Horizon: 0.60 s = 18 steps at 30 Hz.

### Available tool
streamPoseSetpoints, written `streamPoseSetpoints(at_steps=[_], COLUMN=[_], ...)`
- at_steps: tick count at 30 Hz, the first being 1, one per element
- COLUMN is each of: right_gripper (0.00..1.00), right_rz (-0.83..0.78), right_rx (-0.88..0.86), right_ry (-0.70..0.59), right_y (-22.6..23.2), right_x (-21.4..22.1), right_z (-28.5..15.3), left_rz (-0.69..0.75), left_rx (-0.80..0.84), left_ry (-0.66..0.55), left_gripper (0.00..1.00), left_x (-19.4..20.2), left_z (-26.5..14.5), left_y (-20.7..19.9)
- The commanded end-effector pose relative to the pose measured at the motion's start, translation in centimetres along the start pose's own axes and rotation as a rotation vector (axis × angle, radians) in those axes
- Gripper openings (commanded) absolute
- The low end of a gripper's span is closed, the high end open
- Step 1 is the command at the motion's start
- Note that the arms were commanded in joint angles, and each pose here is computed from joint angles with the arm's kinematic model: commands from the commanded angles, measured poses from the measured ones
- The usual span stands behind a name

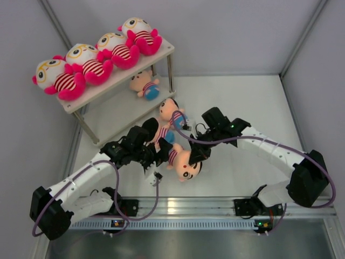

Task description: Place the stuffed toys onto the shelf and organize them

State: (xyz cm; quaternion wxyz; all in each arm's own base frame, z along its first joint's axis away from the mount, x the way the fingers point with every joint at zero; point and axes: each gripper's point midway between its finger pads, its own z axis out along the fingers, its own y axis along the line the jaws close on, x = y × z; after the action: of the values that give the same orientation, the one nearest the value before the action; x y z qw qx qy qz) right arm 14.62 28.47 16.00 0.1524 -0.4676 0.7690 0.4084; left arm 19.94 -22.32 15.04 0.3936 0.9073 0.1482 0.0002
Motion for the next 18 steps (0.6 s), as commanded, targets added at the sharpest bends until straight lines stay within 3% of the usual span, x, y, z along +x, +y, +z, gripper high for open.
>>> streamPoseSetpoints(at_steps=[1,3,4,7,11,13,14,15,18], right_gripper=[0.0,0.0,0.0,0.0,0.0,0.0,0.0,0.0,0.0], right_rz=[-0.122,-0.128,-0.129,-0.142,-0.139,-0.113,-0.094,-0.071,0.0], right_rx=[-0.068,-0.069,-0.079,-0.102,-0.06,0.001,0.005,0.007,-0.012], right_ry=[-0.08,-0.093,-0.096,-0.116,-0.128,-0.114,-0.105,-0.106,-0.149], right_y=[1.9,1.8,2.0,2.4,1.8,0.7,0.4,0.0,-0.6], right_x=[-3.6,-4.1,-4.2,-4.9,-5.6,-5.3,-5.0,-4.8,-5.1], right_z=[-0.7,-0.6,-0.5,-0.5,-0.6,-0.7,-0.6,-0.7,-0.8], left_rz=[0.629,0.629,0.632,0.618,0.621,0.622,0.593,0.575,0.521], left_rx=[0.039,0.025,0.021,0.011,-0.016,-0.013,-0.018,-0.032,-0.068], left_ry=[-0.107,-0.129,-0.133,-0.158,-0.197,-0.185,-0.173,-0.163,-0.148], left_gripper=[0.96,0.92,0.82,0.69,0.36,0.42,0.53,0.76,0.85], left_x=[-2.2,-2.4,-2.4,-2.4,-2.8,-2.6,-2.5,-2.5,-2.8], left_z=[1.1,1.3,1.4,1.8,2.2,2.0,1.7,1.2,0.0], left_y=[0.7,1.4,1.7,2.4,3.3,3.5,3.8,4.3,5.2])
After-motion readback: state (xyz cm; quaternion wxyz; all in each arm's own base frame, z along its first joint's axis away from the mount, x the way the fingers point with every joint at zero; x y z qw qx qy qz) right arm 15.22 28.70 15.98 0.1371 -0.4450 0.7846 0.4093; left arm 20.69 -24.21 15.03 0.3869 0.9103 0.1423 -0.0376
